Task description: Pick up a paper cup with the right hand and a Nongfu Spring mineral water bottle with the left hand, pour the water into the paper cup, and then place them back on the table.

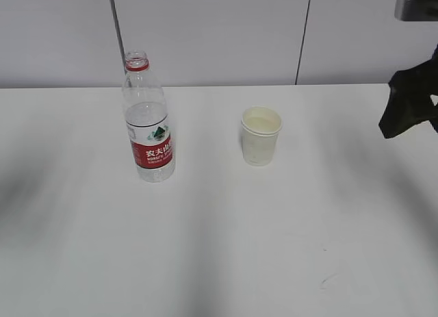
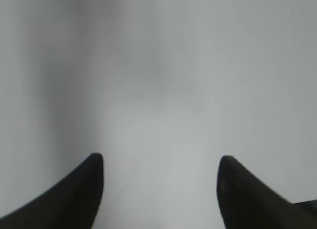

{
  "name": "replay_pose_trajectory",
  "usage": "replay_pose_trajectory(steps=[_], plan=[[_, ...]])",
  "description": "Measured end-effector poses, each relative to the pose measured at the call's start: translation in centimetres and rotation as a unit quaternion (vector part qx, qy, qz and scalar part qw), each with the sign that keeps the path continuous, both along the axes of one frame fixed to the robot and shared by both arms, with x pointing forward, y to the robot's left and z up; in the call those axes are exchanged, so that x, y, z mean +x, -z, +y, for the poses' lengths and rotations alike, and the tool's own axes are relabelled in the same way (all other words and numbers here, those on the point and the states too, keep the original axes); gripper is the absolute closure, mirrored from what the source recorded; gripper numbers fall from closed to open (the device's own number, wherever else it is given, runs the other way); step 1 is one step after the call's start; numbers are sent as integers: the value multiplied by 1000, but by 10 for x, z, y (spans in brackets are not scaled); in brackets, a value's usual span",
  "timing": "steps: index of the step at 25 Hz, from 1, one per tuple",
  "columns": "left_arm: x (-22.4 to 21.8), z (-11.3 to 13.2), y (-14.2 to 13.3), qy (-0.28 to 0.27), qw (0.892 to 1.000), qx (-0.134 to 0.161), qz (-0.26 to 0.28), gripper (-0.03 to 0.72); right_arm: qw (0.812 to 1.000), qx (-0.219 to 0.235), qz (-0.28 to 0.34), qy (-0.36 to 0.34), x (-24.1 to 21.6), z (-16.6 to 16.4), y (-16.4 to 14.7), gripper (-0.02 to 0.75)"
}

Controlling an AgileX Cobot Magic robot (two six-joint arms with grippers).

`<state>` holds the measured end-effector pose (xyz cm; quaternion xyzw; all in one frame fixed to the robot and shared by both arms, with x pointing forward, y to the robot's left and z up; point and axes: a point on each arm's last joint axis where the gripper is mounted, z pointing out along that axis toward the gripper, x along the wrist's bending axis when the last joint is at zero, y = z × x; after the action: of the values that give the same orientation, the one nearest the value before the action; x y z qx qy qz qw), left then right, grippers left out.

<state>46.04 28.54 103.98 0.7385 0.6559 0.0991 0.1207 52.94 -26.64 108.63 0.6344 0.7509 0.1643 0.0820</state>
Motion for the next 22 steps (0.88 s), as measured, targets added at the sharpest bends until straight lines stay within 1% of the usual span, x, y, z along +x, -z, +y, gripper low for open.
replay_pose_trajectory(steps=[5, 7, 9, 13, 15, 19, 22], plan=[[-36, 1, 2, -1, 1000, -7, -20, 241, 1000, 4, -14, -2, -33, -2, -15, 148], [-50, 1, 6, -4, 1000, -15, -22, 241, 1000, 5, -18, -2, -48, -3, -17, 148], [-64, 1, 9, -6, 999, -23, -30, 241, 1000, 6, -21, -2, -65, -4, -16, 148], [-90, 2, 17, -6, 999, -28, -46, 241, 1000, 6, -31, -3, -98, -6, -13, 148], [-99, 2, 14, -5, 997, -29, -66, 241, 999, 7, -39, -3, -113, -8, -12, 148], [-116, 3, 0, -4, 991, -36, -128, 241, 999, 9, -53, -3, -139, -9, -7, 148], [-127, 3, -6, -3, 987, -39, -158, 241, 998, 12, -66, -3, -156, -10, -4, 148]])
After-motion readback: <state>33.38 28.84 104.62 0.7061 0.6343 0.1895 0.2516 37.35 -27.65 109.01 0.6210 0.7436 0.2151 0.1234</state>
